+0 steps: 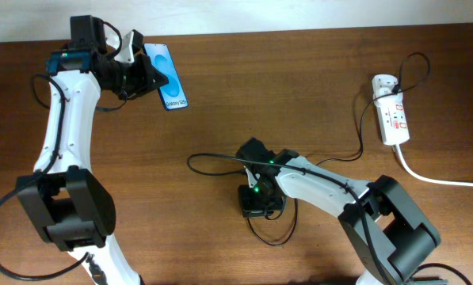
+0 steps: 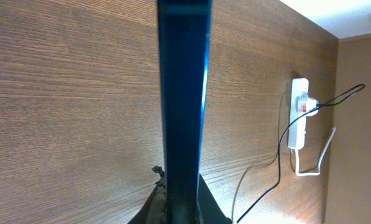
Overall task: Plug charger to phone and switch on socket
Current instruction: 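Grasp the USB-C cable end with the right gripper and lift it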
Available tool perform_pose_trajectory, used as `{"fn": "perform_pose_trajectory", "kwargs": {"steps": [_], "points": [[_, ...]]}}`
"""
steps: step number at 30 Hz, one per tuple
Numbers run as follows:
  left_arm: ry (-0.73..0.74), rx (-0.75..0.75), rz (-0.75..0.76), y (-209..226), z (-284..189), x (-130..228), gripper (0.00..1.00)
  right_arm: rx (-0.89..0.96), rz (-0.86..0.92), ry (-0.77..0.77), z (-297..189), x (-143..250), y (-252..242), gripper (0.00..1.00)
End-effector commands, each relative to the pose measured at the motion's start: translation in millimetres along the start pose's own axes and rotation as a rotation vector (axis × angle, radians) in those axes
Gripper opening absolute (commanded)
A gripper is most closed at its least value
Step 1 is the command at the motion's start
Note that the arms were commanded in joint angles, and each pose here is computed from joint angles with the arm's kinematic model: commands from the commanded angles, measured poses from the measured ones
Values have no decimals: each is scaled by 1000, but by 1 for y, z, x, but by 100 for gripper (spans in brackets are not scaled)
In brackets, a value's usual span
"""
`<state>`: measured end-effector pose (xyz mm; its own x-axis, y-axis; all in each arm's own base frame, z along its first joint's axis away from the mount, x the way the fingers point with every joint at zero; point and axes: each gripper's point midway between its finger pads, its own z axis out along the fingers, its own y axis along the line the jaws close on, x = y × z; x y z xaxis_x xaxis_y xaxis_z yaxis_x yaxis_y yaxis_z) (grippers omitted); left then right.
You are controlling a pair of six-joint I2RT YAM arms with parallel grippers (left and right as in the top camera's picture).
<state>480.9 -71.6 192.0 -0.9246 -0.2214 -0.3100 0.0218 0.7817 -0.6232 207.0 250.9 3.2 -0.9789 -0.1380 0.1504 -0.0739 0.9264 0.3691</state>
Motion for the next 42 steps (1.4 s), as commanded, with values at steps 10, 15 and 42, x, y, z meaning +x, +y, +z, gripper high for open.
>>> {"fn": "perform_pose_trajectory", "kwargs": {"steps": [10, 15, 42], "points": [[-22, 21, 10, -6, -8, -5, 0, 1, 8, 24, 5, 4, -2, 13], [-22, 21, 10, -6, -8, -5, 0, 6, -7, 24, 7, 7, 1, 13], [8, 923, 345, -143, -78, 6, 0, -673, -446, -453, -213, -72, 103, 4]]}}
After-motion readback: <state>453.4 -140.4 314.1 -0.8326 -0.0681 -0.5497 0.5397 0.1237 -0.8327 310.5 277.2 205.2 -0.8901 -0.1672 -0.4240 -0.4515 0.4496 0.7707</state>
